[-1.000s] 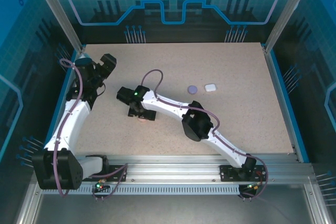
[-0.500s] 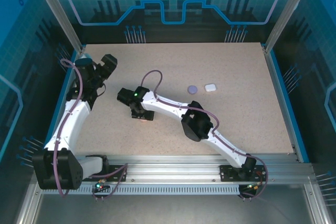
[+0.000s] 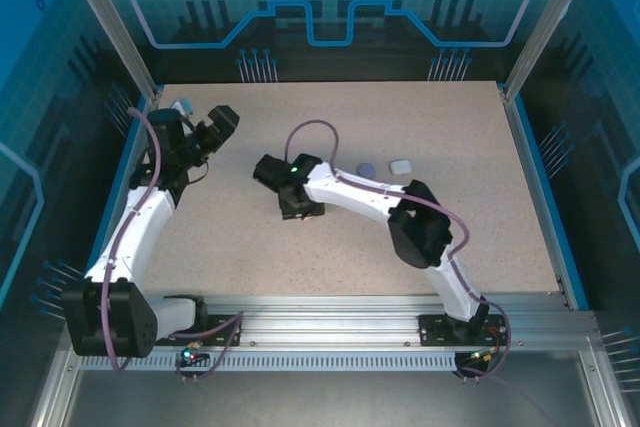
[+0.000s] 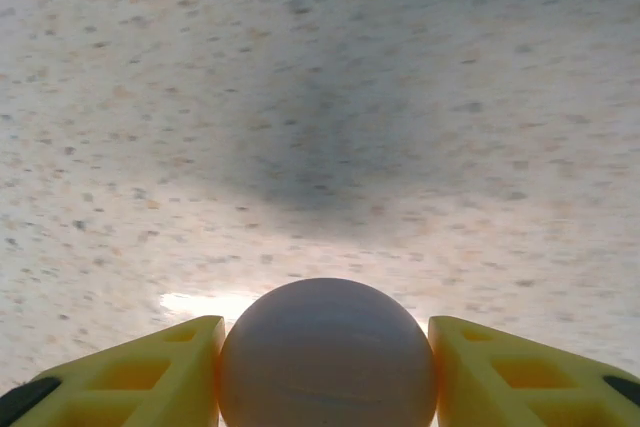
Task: Insert wireless bluetooth earbuds into charging case
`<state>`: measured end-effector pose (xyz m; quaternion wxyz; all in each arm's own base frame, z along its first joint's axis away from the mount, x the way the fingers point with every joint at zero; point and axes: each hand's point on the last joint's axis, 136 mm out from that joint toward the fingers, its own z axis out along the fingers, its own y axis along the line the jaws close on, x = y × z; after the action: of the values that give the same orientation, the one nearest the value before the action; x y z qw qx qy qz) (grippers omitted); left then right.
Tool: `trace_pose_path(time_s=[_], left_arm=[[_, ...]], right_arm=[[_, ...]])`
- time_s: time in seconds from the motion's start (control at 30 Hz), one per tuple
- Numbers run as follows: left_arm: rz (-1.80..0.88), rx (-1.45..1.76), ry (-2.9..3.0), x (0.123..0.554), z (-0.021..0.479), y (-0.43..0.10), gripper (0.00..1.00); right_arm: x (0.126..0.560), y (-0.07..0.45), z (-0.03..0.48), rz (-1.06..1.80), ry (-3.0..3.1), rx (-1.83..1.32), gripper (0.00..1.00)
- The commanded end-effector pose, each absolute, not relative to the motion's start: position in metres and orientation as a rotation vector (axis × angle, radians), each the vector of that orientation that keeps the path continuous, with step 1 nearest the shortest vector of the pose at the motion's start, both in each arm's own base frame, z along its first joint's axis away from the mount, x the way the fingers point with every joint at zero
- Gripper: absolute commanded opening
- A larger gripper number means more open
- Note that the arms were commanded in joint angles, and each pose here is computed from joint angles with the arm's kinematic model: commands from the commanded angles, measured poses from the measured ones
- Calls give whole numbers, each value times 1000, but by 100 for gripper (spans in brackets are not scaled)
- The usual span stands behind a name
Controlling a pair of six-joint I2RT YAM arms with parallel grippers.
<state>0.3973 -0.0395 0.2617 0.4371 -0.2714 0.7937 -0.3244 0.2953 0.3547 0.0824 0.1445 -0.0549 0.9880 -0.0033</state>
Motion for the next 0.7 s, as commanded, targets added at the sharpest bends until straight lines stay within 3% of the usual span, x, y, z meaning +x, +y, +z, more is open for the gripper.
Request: trace_pose_path(time_s=[0.0, 0.43, 0.67], left_arm=[[-878, -526, 1999, 395, 276, -71, 99], [-935, -382, 2130, 393, 247, -142, 99], [-934, -386, 2173, 396, 225, -152, 99]], right_arm=[[303, 328, 80, -5, 2849, -262, 53], [297, 270, 28, -92, 3004, -127, 55], [292, 267, 16, -120, 3062, -13, 66]])
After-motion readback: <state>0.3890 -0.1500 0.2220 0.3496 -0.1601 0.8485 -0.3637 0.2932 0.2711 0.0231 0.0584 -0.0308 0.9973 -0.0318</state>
